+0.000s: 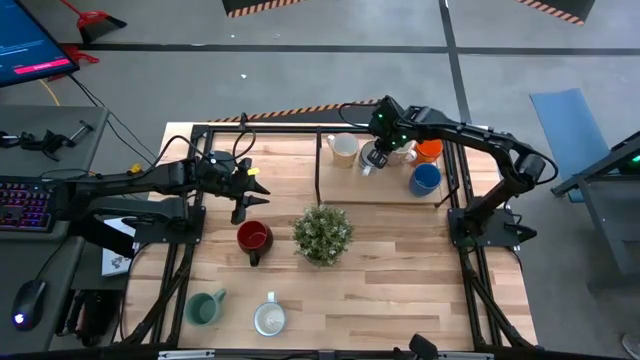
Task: Place coffee mugs
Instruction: Put the patterned blue mug on the shelf
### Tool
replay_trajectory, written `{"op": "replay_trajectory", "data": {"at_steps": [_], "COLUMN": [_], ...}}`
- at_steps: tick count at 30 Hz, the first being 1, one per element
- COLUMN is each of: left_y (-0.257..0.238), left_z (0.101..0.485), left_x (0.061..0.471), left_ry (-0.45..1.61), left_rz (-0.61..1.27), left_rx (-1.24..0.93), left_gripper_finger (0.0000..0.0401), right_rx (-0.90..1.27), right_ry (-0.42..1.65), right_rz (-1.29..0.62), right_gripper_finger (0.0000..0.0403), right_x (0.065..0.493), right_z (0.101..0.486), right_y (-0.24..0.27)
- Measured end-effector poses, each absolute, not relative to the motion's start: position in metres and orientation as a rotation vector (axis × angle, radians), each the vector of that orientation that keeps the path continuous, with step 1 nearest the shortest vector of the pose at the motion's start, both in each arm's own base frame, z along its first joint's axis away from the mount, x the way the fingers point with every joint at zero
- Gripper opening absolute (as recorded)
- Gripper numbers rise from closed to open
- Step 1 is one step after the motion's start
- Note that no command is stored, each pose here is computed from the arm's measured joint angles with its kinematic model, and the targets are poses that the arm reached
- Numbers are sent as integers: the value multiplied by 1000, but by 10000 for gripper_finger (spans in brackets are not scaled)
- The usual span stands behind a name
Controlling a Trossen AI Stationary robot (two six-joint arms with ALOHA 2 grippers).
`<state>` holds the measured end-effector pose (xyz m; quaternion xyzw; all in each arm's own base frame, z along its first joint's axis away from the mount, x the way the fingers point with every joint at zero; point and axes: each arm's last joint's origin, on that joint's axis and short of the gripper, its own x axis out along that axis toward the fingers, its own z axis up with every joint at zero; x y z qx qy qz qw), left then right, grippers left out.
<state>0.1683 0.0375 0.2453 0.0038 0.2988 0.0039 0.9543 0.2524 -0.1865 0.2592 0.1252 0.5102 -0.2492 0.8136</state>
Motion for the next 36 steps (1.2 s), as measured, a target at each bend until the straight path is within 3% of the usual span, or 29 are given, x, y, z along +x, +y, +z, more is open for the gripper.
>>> {"op": "replay_trajectory", "data": {"at_steps": [36], "left_y": [37], "left_z": [245], "left_x": [168], "left_ry": [606], "left_rz": [6], "left_rx": [12], "left_gripper_finger": [104], "right_rx": [283], "right_ry": [1066], "right_rz": [-502], "right_gripper_finger": [7], "right_x": [256], "right_z": [257], "right_y": [-188]}}
